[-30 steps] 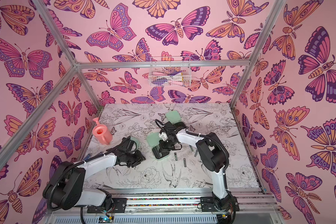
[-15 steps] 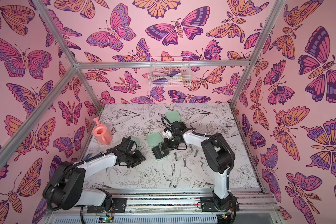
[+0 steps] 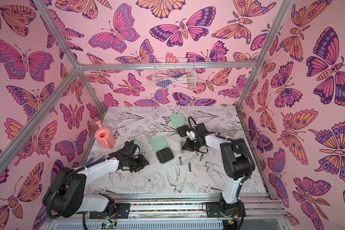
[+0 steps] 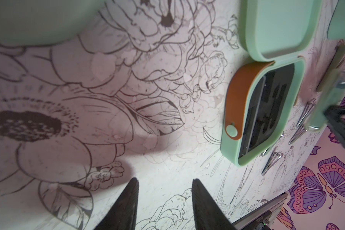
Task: Organize nail clipper sets
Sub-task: Place the nail clipper at the center of the board.
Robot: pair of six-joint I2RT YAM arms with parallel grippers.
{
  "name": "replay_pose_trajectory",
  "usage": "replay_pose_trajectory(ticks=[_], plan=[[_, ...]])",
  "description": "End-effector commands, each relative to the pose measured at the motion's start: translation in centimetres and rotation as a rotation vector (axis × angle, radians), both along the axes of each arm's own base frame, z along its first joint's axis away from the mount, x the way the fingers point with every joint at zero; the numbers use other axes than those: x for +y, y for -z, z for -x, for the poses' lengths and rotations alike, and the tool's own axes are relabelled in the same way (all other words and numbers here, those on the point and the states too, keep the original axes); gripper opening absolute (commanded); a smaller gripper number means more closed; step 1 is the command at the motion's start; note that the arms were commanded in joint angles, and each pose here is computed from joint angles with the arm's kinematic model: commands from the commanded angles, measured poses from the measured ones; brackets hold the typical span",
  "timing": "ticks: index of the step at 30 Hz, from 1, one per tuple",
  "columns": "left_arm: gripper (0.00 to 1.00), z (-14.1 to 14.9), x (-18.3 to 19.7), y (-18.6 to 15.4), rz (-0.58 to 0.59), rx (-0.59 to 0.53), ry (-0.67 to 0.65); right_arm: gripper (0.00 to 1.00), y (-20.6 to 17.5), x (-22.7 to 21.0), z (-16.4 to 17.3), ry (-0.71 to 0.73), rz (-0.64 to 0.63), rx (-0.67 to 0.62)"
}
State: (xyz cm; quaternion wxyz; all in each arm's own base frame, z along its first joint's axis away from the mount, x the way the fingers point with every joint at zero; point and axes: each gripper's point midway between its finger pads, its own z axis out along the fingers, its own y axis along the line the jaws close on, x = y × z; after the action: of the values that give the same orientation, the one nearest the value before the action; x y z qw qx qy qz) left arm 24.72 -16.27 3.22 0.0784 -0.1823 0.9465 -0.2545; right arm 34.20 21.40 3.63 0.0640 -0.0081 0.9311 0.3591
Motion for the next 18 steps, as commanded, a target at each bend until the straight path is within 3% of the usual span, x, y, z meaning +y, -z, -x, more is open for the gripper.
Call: replay_pose_trajectory(ticks=[1,6,13,18], plan=[[0.46,0.4,0.5,-0.3,-0.01,0.007,0.001,0.07,0.8,0.5,-0.5,-0.013,-0.014,-0.023],[0.46,0.4,0.5,-0.2,-0.014,0.01,0.003,0.1,2.4,-0.3,-0.7,0.002,0.049,-0.016],[0.46,0.4,0.5,-0.2,-0.014,0.012,0.006,0.3,4.3,-2.7,-0.3,0.019,0.196,0.013],[0.46,0.3,0.5,-0.3,-0.012,0.008,0.007,0.37,3.5,-3.9,-0.5,0.054,0.263,0.006]])
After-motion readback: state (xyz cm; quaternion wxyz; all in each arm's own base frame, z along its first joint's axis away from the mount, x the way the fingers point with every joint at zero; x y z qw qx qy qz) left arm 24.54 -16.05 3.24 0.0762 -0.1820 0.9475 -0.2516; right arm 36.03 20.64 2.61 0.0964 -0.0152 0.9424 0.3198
